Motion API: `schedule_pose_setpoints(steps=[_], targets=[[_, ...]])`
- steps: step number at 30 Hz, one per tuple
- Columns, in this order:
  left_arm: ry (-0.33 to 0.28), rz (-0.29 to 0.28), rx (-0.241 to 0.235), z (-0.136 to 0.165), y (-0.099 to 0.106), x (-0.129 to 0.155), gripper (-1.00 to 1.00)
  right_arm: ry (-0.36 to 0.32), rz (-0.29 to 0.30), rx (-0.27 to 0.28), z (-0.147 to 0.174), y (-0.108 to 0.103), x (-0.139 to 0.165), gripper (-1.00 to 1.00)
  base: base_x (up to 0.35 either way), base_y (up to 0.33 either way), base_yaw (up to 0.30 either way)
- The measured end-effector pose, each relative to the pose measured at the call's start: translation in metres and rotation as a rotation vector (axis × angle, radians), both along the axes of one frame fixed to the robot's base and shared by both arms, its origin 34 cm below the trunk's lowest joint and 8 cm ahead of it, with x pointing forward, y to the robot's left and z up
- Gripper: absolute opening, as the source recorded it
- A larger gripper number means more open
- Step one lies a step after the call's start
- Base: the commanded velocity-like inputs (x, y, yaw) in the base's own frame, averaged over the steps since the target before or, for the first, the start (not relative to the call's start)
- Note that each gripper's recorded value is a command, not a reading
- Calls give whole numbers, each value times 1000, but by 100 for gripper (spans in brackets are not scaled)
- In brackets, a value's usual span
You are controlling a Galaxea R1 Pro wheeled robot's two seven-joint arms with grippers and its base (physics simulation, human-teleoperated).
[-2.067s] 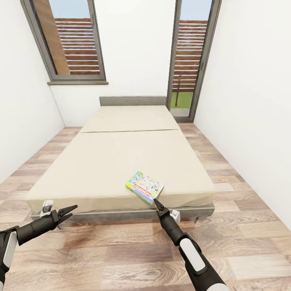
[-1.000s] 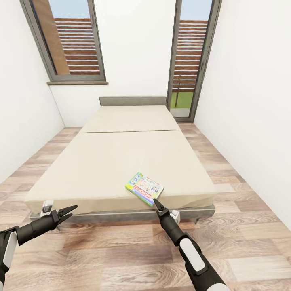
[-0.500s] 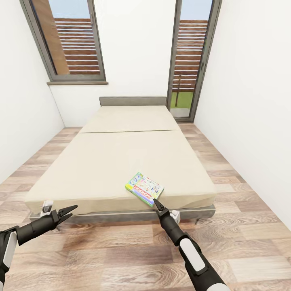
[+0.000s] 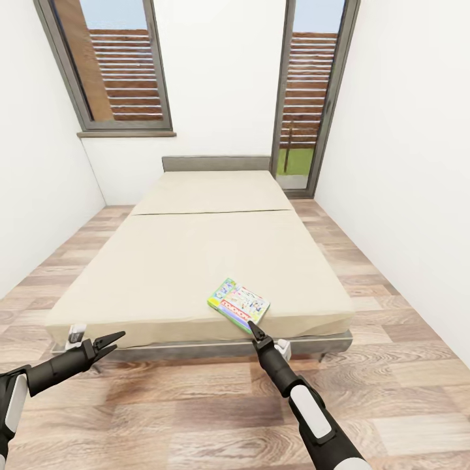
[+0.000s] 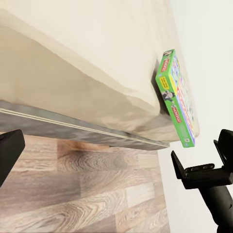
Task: Put all the toys in the child's room - the three board games (two on the bed and one on the table), the two jigsaw puzzles on the table, and the tennis ball on the table - inside the toy box on the table in the child's room.
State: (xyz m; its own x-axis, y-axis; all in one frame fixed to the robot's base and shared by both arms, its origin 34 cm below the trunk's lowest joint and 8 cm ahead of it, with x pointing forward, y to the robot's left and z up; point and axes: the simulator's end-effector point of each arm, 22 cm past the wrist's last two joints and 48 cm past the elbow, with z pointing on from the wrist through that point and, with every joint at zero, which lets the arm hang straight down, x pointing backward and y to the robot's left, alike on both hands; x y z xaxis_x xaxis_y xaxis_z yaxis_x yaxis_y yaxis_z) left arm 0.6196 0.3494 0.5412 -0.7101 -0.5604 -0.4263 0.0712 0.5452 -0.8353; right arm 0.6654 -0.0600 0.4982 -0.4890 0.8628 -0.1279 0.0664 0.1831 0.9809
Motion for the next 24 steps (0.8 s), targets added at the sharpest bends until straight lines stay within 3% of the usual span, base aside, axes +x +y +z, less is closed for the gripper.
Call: schedule_pose_setpoints(steps=[24], targets=[[-1, -1, 1, 0, 0, 0, 100, 0, 0, 0, 0, 0, 0, 100, 34, 4, 0]])
